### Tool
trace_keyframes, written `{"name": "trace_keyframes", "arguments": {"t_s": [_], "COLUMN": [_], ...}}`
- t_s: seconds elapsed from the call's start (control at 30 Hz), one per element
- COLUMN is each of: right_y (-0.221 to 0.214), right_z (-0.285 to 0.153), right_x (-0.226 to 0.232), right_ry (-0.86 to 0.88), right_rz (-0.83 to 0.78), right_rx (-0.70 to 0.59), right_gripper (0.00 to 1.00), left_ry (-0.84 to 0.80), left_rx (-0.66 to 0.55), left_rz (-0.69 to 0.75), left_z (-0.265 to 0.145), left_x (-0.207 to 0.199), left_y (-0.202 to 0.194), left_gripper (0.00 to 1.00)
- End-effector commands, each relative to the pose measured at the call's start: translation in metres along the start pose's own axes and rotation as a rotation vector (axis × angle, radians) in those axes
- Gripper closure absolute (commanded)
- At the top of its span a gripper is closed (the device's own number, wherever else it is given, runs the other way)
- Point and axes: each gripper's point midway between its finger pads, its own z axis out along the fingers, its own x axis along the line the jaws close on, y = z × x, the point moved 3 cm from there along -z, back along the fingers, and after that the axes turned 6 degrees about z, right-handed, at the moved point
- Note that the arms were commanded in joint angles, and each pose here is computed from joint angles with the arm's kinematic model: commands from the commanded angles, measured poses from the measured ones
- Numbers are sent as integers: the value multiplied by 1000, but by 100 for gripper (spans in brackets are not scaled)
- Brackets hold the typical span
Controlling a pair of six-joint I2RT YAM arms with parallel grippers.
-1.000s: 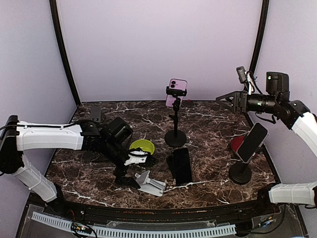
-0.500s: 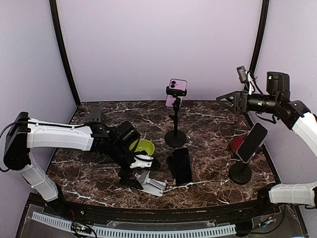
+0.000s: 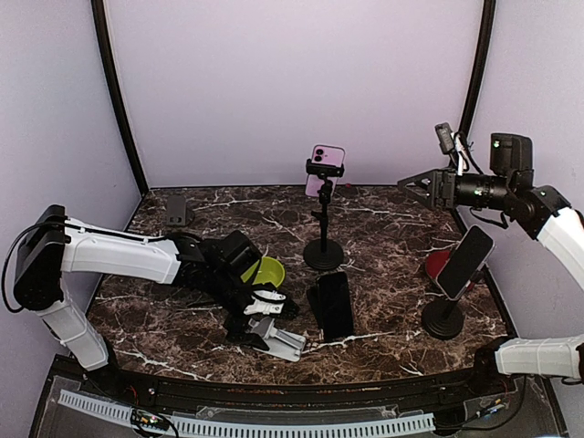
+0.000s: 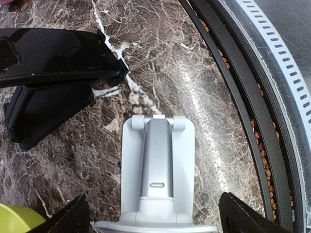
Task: Remove the phone from the phone stand
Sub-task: Pick up the phone stand from the center of the board.
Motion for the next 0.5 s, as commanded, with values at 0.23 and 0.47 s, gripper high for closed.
{"name": "trace_keyframes", "arguments": {"t_s": [0.23,0.47], "right_y": [4,5], "right_z": [1,0], "right_x": [4,4], "right_ry": [18,14], "right_rz": [-24,-26], "right_rx": [-24,-30], "right_gripper": [1,1], "left_ry": [-12,29], "left_rx": [-35,-58], "left_rz": [13,19], "left_z": [1,-13], "left_x": [-6,-7], "left_y": [4,10], "left_gripper": [12,25]}}
